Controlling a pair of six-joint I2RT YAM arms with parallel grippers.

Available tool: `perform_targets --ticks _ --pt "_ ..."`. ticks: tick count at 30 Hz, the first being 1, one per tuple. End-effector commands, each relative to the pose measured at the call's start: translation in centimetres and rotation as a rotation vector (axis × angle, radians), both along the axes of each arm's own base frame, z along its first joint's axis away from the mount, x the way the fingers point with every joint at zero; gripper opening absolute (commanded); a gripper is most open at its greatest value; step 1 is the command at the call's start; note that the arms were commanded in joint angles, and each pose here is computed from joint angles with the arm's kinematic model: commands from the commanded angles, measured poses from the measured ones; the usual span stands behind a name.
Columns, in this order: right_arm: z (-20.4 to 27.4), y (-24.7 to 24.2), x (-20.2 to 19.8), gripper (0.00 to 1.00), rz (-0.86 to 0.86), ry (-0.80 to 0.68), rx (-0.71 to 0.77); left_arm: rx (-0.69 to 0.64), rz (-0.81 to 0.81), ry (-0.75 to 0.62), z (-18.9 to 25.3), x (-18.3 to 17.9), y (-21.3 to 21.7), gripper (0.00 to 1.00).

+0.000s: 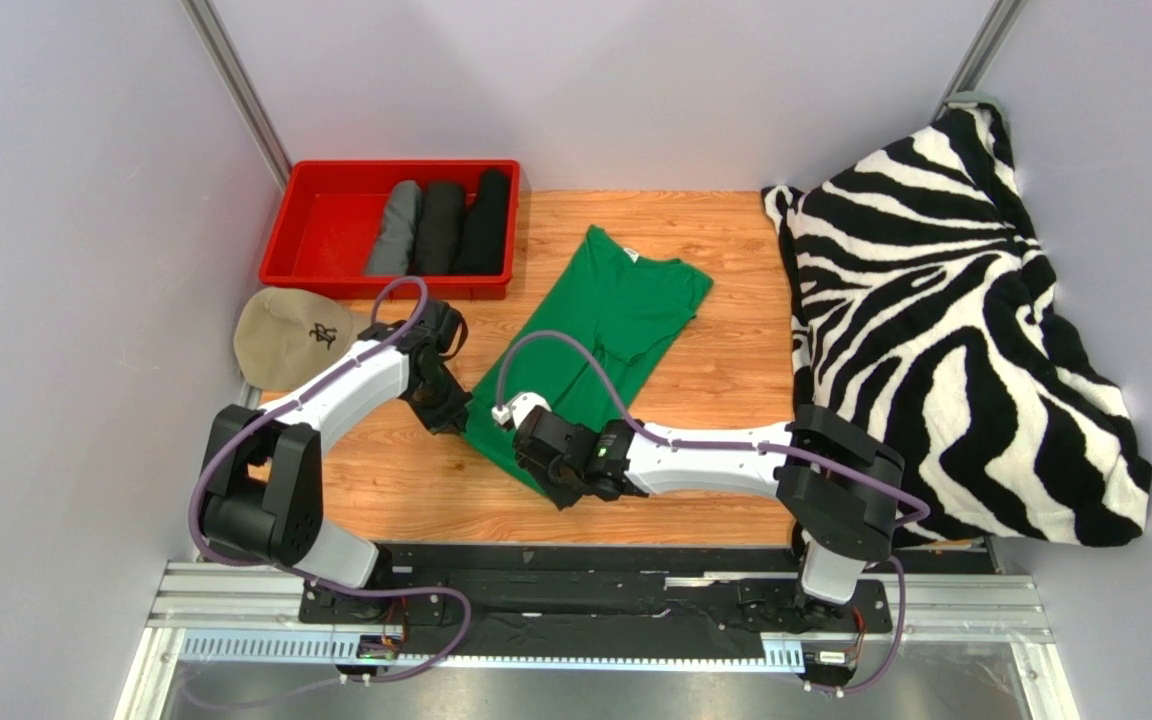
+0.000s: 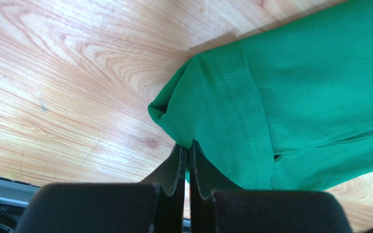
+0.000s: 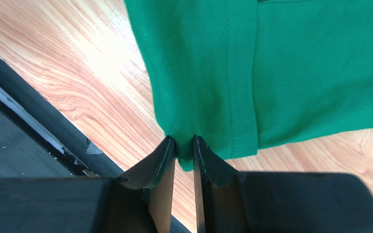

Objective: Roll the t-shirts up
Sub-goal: Roll the T-shirt to the center of the board.

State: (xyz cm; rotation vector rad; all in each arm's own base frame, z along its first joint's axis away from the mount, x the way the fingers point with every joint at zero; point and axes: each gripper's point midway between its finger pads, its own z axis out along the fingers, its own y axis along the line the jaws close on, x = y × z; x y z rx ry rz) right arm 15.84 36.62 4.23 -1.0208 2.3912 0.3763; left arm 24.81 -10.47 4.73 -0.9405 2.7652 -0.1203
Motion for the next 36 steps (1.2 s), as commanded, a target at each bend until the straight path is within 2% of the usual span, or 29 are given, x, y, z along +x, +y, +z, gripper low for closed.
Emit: perform_targets --ticks 1,8,19,25,28,31,32,36 --pt "2.0 1.1 0.3 0.22 0.016 0.107 0.156 0.023 -0.026 -0.029 1.0 1.4 -0.2 0.00" --pt "1.9 0.0 2.1 0.21 -0.037 0.279 0.268 0.036 -0.060 -0.039 1.5 3.4 -1.2 0.04" --pt "0.7 -1.4 4.7 0.20 -0.172 0.379 0.291 0.067 -0.107 -0.028 0.8 5.2 -1.9 0.08" --pt "-0.9 -2.1 5.4 0.18 -0.261 0.443 0.223 0.063 -0.168 -0.070 0.7 6.0 -2.2 0.20" --pt "-1.7 -2.6 5.7 0.18 -0.305 0.480 0.211 0.041 -0.215 -0.112 1.0 6.4 -2.6 0.31" --pt "-2.0 -2.9 5.9 0.17 -0.337 0.521 0.217 -0.005 -0.259 -0.171 1.6 6.4 -3.4 0.41" --pt "-2.0 -2.8 5.8 0.17 -0.339 0.536 0.222 -0.030 -0.268 -0.228 2.7 6.8 -3.7 0.46" --pt "-2.2 -3.0 5.9 0.17 -0.359 0.560 0.211 -0.097 -0.298 -0.319 4.6 5.9 -4.4 0.51"
